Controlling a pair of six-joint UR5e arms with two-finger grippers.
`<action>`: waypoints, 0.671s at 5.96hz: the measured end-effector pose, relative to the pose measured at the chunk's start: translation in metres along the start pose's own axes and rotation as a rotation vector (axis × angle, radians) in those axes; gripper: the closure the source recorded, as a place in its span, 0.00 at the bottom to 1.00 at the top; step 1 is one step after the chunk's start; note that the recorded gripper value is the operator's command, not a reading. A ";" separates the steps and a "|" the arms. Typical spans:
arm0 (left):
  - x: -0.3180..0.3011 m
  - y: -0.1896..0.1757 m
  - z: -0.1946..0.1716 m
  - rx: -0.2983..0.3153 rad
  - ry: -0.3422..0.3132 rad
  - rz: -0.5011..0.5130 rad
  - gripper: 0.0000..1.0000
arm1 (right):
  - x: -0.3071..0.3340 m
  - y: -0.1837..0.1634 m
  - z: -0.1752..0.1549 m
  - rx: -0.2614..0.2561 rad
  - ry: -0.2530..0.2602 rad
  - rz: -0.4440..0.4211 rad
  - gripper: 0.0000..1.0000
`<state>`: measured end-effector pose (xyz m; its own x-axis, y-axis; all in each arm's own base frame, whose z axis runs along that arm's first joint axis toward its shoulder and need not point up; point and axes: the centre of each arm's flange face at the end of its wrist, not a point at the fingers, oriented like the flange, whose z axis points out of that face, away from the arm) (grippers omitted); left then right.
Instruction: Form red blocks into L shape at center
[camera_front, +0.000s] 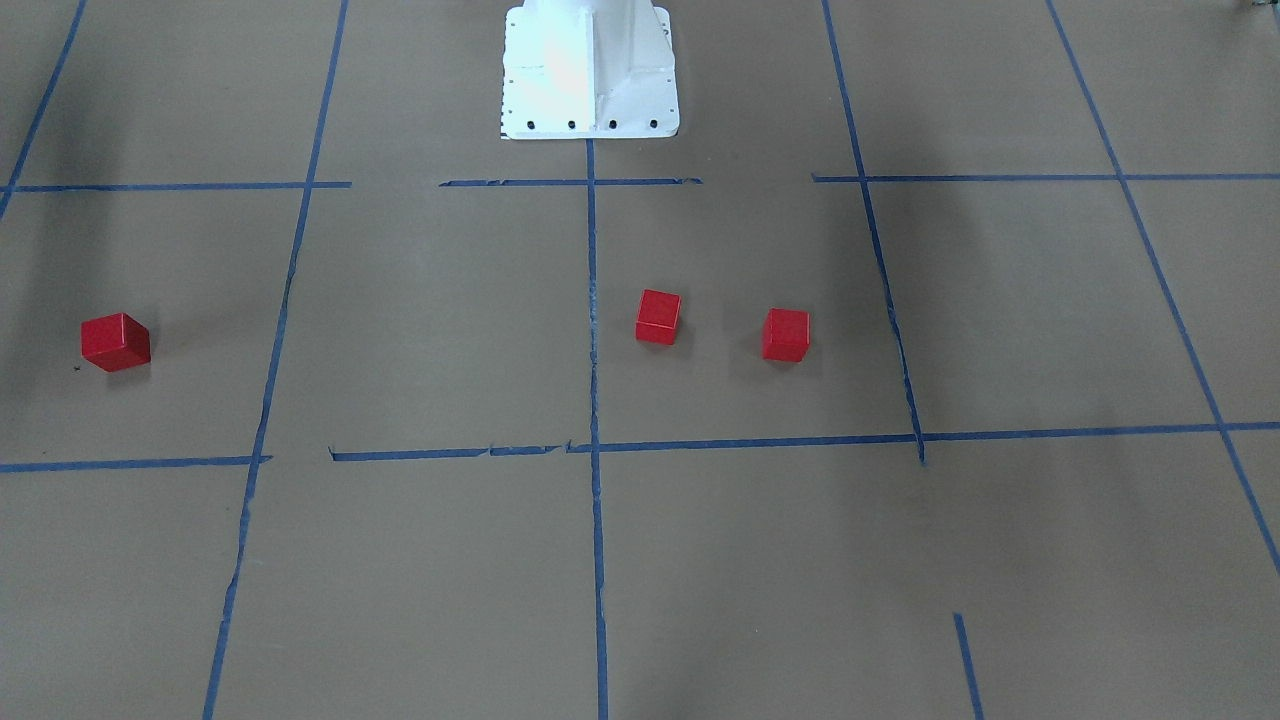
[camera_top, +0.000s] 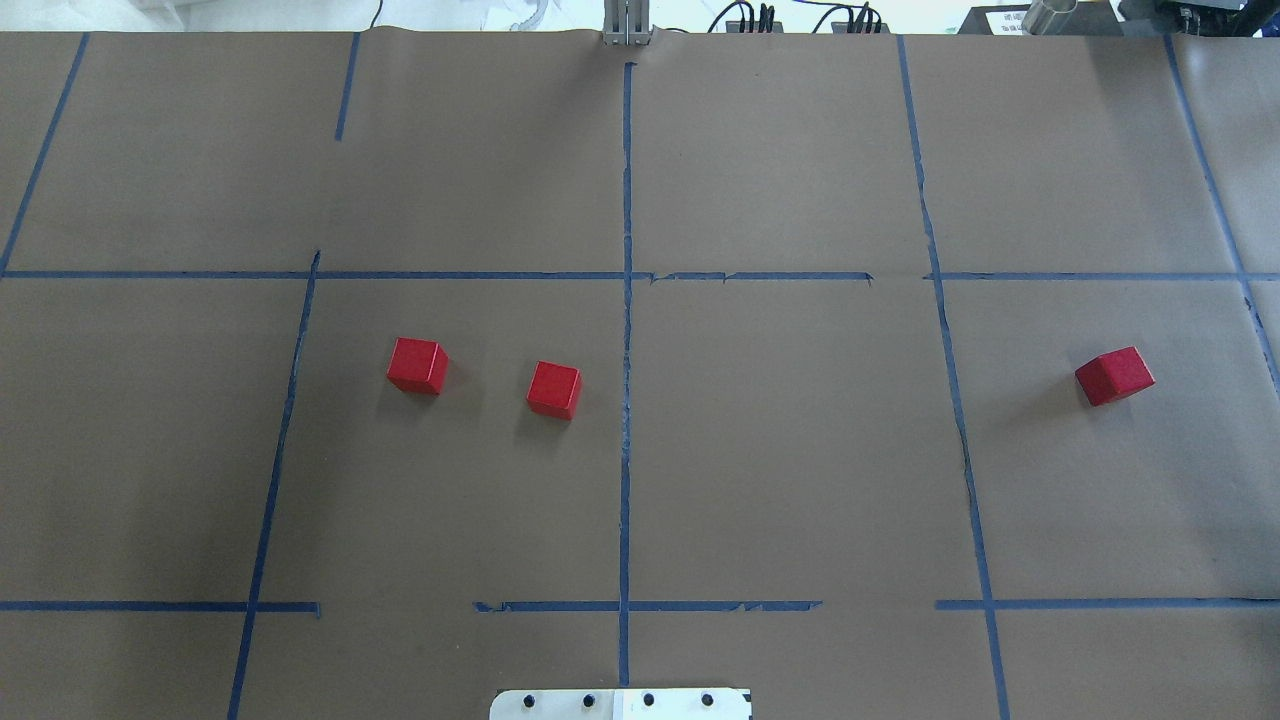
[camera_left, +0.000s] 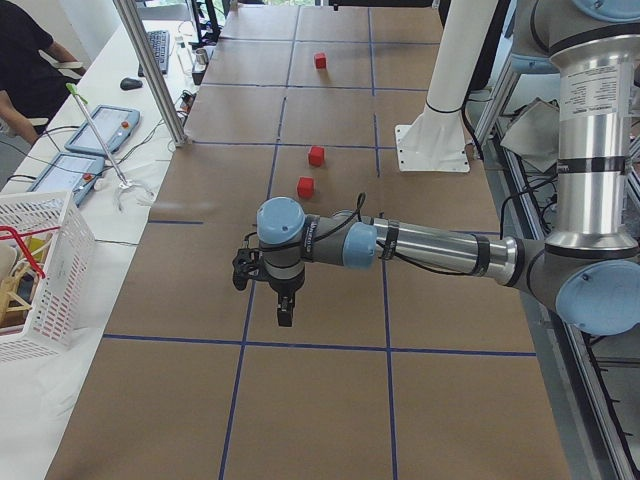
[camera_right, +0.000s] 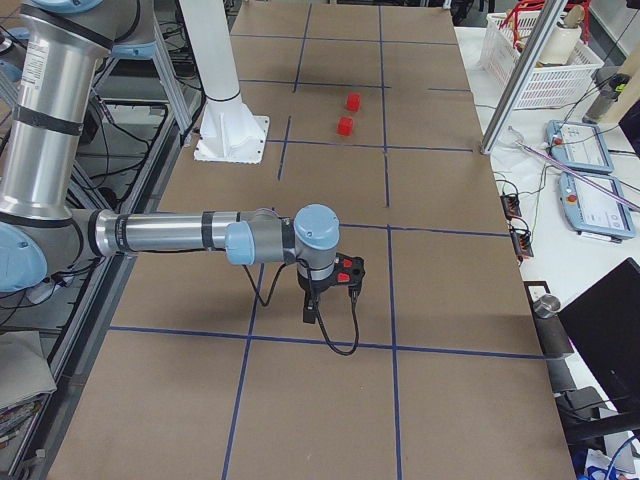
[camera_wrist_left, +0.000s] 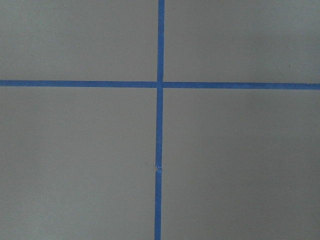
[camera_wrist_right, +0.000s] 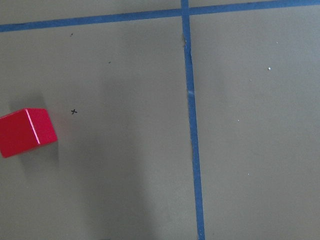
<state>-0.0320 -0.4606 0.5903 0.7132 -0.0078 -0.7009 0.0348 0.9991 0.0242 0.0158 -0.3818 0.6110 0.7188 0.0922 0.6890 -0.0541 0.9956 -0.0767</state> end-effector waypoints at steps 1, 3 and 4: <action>0.000 0.000 0.000 0.000 0.000 0.005 0.00 | -0.001 0.000 -0.001 0.001 -0.004 -0.004 0.00; 0.001 0.001 0.000 0.001 0.002 0.011 0.00 | -0.005 -0.001 -0.002 0.004 -0.017 -0.011 0.00; 0.002 0.001 0.000 0.001 0.002 0.010 0.00 | -0.007 -0.003 -0.004 0.018 -0.027 -0.027 0.00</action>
<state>-0.0311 -0.4597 0.5888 0.7118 0.0023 -0.7023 0.0285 0.9991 0.0322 0.0132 -0.3853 0.6035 0.7010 0.0652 0.7102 -0.0476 0.9979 -0.0446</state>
